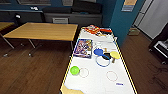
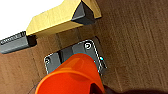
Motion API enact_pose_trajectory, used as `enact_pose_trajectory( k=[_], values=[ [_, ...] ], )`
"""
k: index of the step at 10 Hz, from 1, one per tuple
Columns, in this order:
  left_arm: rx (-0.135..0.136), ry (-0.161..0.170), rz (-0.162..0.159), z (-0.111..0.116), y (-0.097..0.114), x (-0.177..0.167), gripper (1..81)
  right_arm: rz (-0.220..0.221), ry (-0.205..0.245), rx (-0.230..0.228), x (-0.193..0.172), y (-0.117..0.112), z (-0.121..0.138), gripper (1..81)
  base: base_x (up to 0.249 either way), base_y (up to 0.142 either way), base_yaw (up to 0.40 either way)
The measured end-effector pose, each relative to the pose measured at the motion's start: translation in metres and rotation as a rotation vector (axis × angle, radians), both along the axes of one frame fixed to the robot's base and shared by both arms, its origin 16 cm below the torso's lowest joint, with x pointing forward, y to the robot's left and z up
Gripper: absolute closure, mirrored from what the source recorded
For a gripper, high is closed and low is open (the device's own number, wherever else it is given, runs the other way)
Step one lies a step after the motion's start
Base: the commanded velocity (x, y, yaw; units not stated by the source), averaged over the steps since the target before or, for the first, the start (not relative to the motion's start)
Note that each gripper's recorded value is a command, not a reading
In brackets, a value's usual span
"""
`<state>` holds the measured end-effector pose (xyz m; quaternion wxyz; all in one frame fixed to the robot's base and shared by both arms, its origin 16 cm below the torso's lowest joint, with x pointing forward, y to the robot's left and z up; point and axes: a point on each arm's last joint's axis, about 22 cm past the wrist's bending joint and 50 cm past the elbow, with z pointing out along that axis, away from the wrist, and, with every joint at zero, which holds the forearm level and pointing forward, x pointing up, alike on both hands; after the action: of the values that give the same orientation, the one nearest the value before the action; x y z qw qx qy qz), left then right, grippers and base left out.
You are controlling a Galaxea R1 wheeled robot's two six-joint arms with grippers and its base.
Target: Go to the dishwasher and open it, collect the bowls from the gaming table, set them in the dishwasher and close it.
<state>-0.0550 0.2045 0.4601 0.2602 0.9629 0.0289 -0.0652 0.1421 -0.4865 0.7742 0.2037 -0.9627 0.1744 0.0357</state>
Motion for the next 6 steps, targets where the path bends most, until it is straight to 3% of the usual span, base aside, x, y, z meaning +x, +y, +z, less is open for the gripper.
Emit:
enact_pose_trajectory(
  k=[3, 6],
  values=[
    [0.006, -0.026, 0.034, 0.037, 0.078, 0.028, 1.0, -0.052, 0.001, 0.008, -0.052, 0.033, -0.036, 81.1, 0.0, 0.0, 0.0],
    [-0.058, -0.06, 0.066, 0.081, 0.09, 0.062, 1.0, -0.074, -0.046, 0.078, -0.067, 0.089, -0.066, 81.1, 0.0, 0.0, 0.0]
  ],
)
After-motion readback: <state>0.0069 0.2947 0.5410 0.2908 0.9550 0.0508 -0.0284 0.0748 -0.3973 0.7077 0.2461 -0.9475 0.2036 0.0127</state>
